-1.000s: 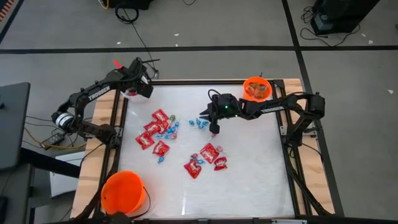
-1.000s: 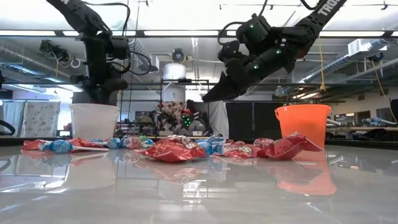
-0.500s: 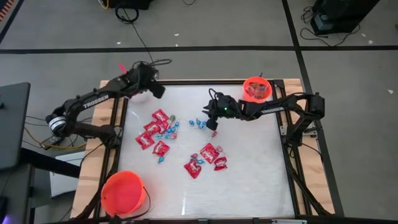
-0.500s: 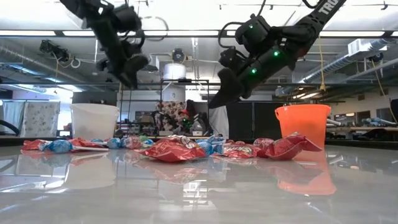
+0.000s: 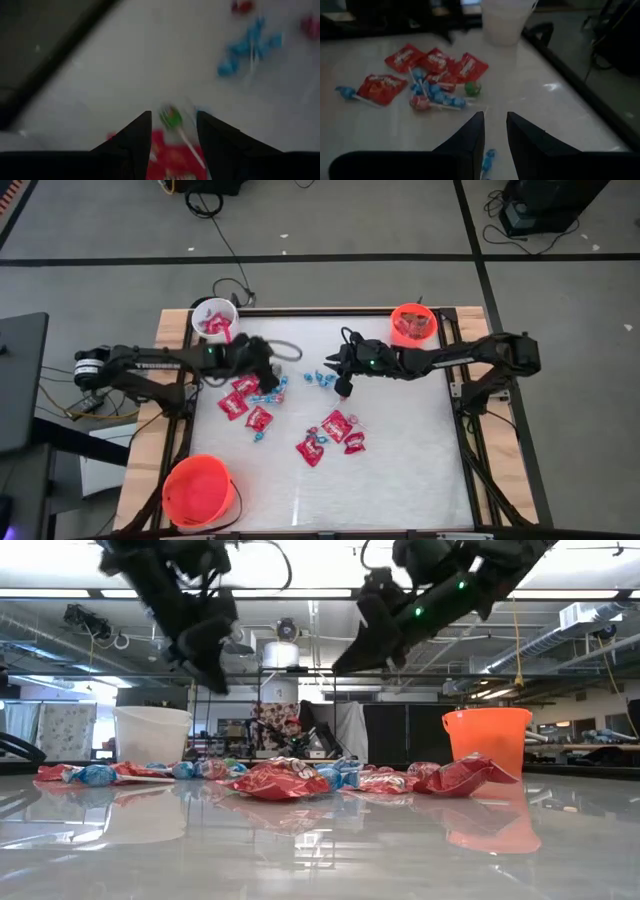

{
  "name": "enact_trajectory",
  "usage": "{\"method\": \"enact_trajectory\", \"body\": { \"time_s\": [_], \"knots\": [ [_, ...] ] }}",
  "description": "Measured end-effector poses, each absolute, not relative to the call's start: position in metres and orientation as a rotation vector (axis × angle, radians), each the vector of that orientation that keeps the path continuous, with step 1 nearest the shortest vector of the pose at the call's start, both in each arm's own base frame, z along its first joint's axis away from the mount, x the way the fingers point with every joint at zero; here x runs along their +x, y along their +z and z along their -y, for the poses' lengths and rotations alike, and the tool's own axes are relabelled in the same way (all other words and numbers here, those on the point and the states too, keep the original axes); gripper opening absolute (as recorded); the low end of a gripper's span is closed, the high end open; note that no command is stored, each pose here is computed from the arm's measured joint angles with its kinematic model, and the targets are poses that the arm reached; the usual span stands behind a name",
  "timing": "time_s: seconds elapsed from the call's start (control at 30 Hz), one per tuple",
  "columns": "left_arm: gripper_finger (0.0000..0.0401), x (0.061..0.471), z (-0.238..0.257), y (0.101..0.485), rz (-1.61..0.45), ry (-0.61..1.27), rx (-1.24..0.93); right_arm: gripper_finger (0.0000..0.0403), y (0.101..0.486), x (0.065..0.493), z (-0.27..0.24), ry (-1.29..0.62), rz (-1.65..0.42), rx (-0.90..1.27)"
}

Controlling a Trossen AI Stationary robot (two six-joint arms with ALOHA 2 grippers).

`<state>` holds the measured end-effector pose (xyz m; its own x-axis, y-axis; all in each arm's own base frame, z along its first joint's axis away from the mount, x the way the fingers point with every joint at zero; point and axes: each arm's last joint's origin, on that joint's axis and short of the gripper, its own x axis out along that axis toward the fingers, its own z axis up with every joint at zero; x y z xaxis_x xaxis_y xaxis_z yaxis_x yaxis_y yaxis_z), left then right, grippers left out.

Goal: Sort candy by brand, put in halloween buckets
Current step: Put the red candy pack into the white bucket

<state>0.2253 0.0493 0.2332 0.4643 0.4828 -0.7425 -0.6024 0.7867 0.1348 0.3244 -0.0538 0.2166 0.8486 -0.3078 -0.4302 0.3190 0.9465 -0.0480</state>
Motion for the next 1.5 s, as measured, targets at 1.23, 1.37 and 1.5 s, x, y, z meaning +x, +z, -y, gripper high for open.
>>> {"method": "enact_trajectory", "body": {
  "time_s": [1.23,1.37,1.5],
  "knots": [
    [0.0112,0.205,-0.033,0.132,-1.414,0.748,-0.296,0.0094,0.205,0.318,-0.058,-0.321,-0.337,-0.032],
    [0.0024,0.208,-0.031,0.136,-1.431,0.703,-0.285,0.0094,0.204,0.318,-0.06,-0.314,-0.341,-0.032],
    [0.0025,0.209,-0.031,0.154,-1.442,0.682,-0.291,0.0094,0.204,0.317,-0.061,-0.314,-0.341,-0.032]
  ]
}}
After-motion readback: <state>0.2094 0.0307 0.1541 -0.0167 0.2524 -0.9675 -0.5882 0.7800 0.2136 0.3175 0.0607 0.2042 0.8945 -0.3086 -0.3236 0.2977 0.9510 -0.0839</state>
